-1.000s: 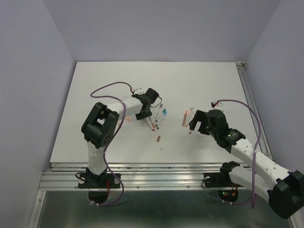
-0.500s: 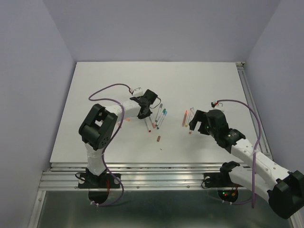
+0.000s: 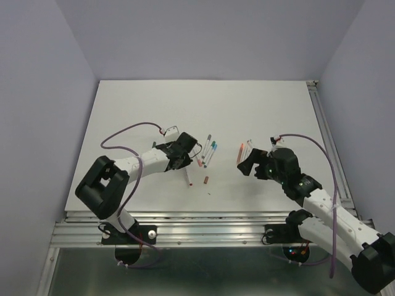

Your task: Open the pen caps

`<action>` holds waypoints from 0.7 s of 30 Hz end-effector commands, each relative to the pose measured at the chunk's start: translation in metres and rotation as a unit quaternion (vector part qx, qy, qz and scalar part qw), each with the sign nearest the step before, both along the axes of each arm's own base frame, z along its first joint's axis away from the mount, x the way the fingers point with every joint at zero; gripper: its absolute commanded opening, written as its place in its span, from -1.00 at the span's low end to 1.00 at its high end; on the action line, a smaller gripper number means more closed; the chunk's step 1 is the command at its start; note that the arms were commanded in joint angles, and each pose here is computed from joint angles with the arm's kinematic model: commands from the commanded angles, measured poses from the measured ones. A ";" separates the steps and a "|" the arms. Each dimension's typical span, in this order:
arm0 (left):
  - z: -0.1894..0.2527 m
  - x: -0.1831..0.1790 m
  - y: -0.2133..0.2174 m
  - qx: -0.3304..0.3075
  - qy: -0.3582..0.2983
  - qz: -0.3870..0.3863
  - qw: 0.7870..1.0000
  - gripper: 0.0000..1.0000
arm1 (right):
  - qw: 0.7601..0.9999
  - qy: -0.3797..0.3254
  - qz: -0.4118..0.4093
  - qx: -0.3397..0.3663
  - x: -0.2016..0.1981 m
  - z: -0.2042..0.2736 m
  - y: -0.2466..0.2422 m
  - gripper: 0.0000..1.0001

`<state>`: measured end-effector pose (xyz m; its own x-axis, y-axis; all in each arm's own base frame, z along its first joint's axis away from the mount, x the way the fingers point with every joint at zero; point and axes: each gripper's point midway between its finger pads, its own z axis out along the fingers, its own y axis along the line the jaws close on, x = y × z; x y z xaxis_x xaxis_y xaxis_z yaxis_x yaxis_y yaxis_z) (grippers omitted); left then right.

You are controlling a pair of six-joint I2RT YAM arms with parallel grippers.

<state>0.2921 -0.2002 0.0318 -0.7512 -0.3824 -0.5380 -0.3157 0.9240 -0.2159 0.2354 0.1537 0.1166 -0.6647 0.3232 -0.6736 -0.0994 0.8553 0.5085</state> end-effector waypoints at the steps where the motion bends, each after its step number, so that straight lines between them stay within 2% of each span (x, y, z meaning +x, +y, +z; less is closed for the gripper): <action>1: 0.052 0.002 -0.018 -0.050 -0.080 -0.008 0.995 -1.00 | 0.987 -0.002 0.098 0.126 -0.018 0.022 0.048 1.00; 2: 0.058 0.000 -0.021 -0.057 -0.086 -0.012 0.995 -1.00 | 0.976 -0.013 0.140 0.167 -0.025 0.039 0.063 1.00; 5: 0.075 -0.008 -0.031 -0.090 -0.103 -0.014 0.991 -1.00 | 0.962 -0.019 0.188 0.200 -0.035 0.052 0.086 1.00; 12: 0.102 -0.022 -0.054 -0.163 -0.124 -0.024 0.978 -1.00 | 0.945 -0.020 0.267 0.189 -0.061 0.057 0.149 1.00; 21: 0.114 -0.036 -0.064 -0.200 -0.127 -0.029 0.971 -1.00 | 0.958 -0.036 0.245 0.146 -0.039 0.055 0.179 1.00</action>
